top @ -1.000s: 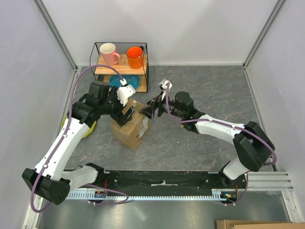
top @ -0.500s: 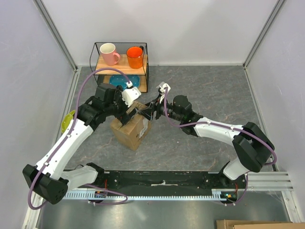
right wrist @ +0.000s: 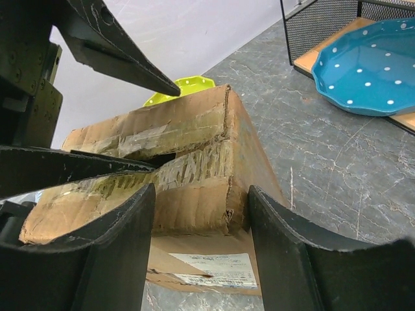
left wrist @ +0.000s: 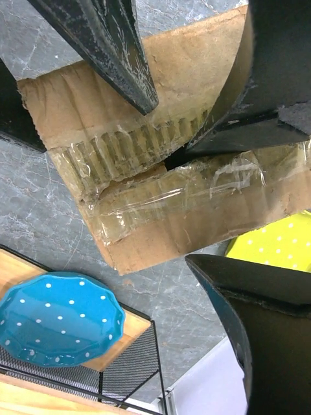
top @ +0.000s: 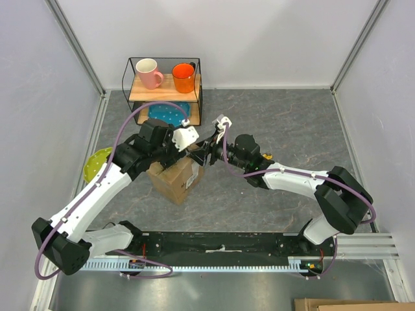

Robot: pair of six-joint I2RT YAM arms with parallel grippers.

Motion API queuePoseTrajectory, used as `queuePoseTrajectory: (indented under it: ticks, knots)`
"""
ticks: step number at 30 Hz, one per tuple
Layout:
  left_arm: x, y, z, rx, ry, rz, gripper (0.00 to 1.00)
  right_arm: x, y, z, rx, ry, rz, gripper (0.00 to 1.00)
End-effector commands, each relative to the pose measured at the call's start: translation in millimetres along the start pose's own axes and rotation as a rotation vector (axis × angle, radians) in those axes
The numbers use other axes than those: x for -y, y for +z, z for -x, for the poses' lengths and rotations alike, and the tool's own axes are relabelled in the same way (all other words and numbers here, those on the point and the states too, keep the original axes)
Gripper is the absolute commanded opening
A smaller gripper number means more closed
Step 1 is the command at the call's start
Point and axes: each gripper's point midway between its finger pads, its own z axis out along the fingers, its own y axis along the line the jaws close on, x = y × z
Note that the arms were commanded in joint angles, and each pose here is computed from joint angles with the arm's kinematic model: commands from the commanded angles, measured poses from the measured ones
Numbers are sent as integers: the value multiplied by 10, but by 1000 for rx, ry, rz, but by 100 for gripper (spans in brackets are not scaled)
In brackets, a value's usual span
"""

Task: Unpack the express box
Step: Open the express box at the center of the board.

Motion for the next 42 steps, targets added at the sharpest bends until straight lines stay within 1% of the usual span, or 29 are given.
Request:
queuePoseTrajectory:
  ticks: [1,6,9,14,18,23,27,29,30,34,37,38,40,41,42]
  knots:
    - [-391,-236,10,-67,69,149,67,63,-200,-905,-277,53,-7,56]
    - [-418,-428,243,-11,65,141,68,74,-220,-946,-287,60,-9,56]
    - [-394,-467,271,-10,86,130,68,79,-227,-964,-291,64,-11,55]
    - [-384,-413,133,-57,113,145,69,70,-234,-1000,-300,73,-8,54]
    - [-312,-295,-39,-100,136,141,70,75,-254,-1019,-306,74,-8,52]
    - [-399,-295,-96,-116,158,194,69,74,-304,-1058,-317,75,-11,50]
    - [-540,-440,40,-71,147,231,69,77,-352,-1122,-326,82,-13,49]
    - [-530,-514,70,-52,128,197,69,81,-380,-1155,-329,91,-14,48]
    - [-539,-585,187,-4,118,177,69,74,-380,-1158,-327,92,-12,48]
    - [-454,-674,203,23,81,79,70,76,-409,-1199,-328,100,-12,47]
    - [-325,-667,124,37,34,-43,64,68,-442,-1237,-334,105,-7,45]
    - [-263,-623,57,17,18,-97,57,58,-446,-1230,-333,105,-3,44]
    - [-197,-564,-21,19,-38,-180,49,20,-470,-1218,-329,104,15,45]
    - [-146,-481,-79,-3,-63,-234,43,14,-474,-1201,-327,100,17,45]
    - [-81,-471,-125,-5,-107,-289,40,4,-483,-1183,-324,93,20,45]
